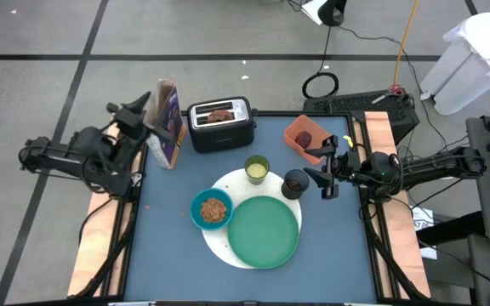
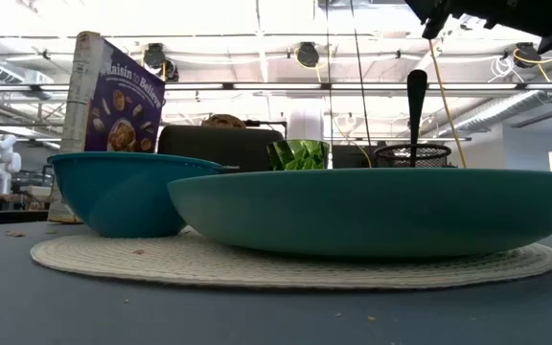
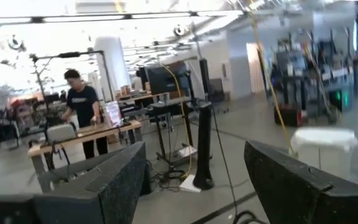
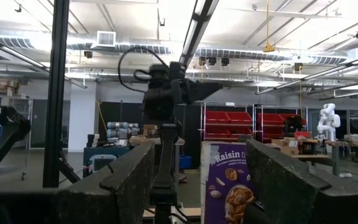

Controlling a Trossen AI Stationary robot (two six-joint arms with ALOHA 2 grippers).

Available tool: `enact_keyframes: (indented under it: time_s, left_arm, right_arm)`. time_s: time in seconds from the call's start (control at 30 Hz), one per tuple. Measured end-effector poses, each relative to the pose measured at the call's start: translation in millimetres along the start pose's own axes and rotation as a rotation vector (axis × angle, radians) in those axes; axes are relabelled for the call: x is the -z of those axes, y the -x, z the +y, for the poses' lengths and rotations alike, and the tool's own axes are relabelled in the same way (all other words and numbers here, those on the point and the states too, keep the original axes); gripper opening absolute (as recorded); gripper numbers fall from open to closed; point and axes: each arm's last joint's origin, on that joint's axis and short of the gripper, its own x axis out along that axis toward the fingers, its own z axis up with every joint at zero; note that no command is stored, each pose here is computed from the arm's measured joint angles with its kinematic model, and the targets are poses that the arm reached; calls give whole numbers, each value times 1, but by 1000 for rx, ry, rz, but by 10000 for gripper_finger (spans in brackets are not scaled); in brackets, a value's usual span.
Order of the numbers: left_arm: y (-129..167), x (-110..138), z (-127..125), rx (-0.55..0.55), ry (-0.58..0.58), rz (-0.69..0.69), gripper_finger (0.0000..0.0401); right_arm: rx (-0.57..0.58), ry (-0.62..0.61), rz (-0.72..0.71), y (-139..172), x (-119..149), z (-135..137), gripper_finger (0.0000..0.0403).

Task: Arrange a breakfast setting
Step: Put the brown toasted bread on the green plate

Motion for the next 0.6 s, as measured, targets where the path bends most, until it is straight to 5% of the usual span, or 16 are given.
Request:
enact_keyframes:
  time_s: [0.27,0.6]
  left_arm:
    - [-20,-33,-35,76,-157,49,280]
    - [-62,-53,-62,283,-206,112,280]
  right_arm:
    - [0,-16,1,0,0,0,247]
    - [0,-31,2,0,0,0,247]
